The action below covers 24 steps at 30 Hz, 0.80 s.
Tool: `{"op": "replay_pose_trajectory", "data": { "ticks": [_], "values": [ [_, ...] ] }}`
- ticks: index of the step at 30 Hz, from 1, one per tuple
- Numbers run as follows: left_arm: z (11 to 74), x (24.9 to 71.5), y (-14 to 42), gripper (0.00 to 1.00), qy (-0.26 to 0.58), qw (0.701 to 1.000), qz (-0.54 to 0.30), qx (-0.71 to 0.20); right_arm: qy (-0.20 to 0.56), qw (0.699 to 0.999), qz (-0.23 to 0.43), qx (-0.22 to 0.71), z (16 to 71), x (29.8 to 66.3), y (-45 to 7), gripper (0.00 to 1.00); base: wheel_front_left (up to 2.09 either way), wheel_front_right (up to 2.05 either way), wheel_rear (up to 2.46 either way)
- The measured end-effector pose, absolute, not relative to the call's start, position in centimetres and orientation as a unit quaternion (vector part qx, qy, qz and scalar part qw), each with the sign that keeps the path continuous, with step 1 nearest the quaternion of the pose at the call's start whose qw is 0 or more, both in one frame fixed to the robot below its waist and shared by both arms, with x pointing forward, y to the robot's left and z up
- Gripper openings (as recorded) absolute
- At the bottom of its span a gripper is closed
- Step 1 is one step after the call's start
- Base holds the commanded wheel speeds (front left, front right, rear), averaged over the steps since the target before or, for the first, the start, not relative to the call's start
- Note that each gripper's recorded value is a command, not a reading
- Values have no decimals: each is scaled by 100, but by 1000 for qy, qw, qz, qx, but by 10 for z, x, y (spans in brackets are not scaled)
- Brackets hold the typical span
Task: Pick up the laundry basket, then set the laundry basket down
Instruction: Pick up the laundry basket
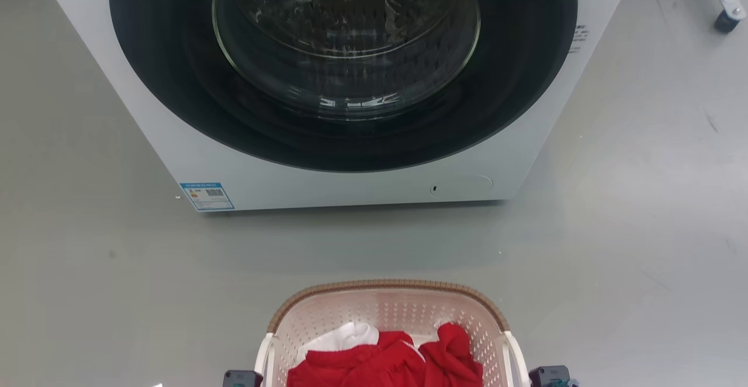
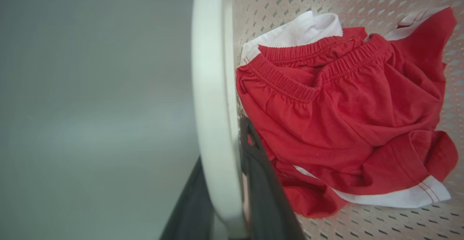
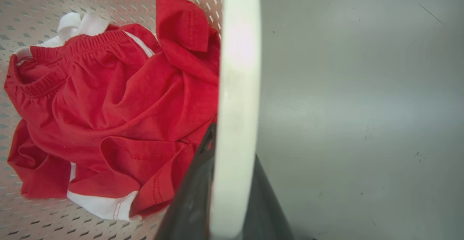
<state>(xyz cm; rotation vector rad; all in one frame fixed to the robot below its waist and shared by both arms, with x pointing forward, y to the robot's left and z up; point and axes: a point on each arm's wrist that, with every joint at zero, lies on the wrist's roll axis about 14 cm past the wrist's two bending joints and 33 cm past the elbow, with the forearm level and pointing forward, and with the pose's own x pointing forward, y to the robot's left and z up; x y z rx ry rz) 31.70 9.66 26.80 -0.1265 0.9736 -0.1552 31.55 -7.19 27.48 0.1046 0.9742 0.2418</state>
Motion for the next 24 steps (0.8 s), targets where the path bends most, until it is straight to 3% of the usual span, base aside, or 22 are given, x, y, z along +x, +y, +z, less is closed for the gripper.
{"op": "replay_pose_trajectory", "data": {
  "ticks": [13, 24],
  "values": [
    [277, 290, 90, 0, 473, 875, -87, -53, 482, 868, 108, 43, 279, 280, -79, 0, 0, 0, 0],
    [278, 284, 87, 0, 479, 871, -88, -59, 489, 865, 103, 46, 280, 274, -81, 0, 0, 0, 0]
  ]
}}
